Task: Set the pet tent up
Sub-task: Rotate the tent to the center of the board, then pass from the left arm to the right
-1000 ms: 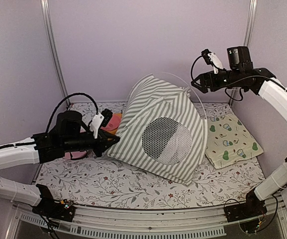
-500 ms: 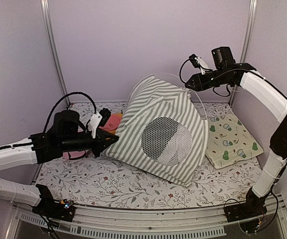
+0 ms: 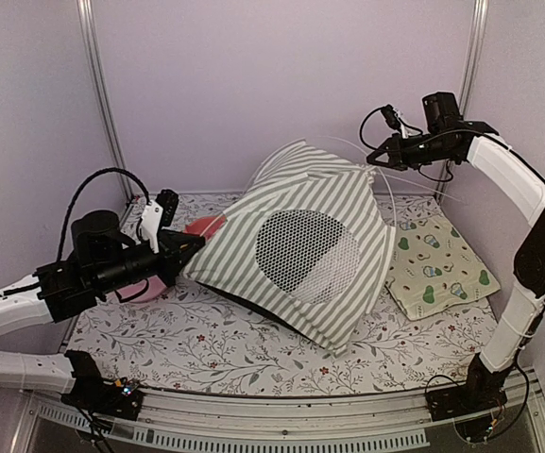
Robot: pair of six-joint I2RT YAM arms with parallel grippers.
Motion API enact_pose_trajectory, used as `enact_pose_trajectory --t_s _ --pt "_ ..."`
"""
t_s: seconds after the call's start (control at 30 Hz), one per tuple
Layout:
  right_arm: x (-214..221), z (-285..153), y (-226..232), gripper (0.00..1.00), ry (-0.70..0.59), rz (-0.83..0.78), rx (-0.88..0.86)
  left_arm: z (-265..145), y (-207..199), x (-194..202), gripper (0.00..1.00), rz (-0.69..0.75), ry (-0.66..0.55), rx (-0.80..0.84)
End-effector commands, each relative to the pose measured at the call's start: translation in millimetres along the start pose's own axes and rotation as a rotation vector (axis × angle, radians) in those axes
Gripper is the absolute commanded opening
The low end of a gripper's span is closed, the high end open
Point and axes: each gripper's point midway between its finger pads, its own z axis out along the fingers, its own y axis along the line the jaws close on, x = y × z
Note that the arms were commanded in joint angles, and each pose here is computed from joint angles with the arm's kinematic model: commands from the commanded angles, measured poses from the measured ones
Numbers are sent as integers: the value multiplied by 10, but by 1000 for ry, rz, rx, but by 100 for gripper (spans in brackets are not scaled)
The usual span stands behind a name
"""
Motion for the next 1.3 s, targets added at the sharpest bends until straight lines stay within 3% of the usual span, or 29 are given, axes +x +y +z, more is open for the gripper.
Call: enact_pose_trajectory --t_s 0.0,0.13,0.23,0.47,0.53,0.63,0.9,1.0,1.13,1.27 --pt "-427 -484 -339 0 -197 15 153 -210 456 -213 0 -71 -115 -229" --pt "-428 -562 12 3 -220 -41 57 -163 480 -323 0 -59 -143 -214" --pt "-439 -665 207 20 -234 -80 17 -91 398 -403 0 -17 -153 -149" --pt "-403 -1131 533 76 -324 -220 32 -48 281 -586 0 75 -197 -24" --pt "-281 -1188 669 83 -323 -283 -16 -73 277 -665 0 88 -228 12" --pt "-109 -1076 747 85 -274 -310 -71 -107 271 -772 0 104 -265 56" --pt "107 -574 746 84 -177 -263 -107 -85 255 -880 0 133 -282 93" --pt "105 -453 684 77 -163 -225 -104 -71 267 -895 0 136 -284 91" --pt "31 -425 728 54 -168 -154 -143 -32 283 -916 0 142 -278 90" --pt "-22 -452 795 15 -183 -113 -180 31 326 -931 0 152 -271 86"
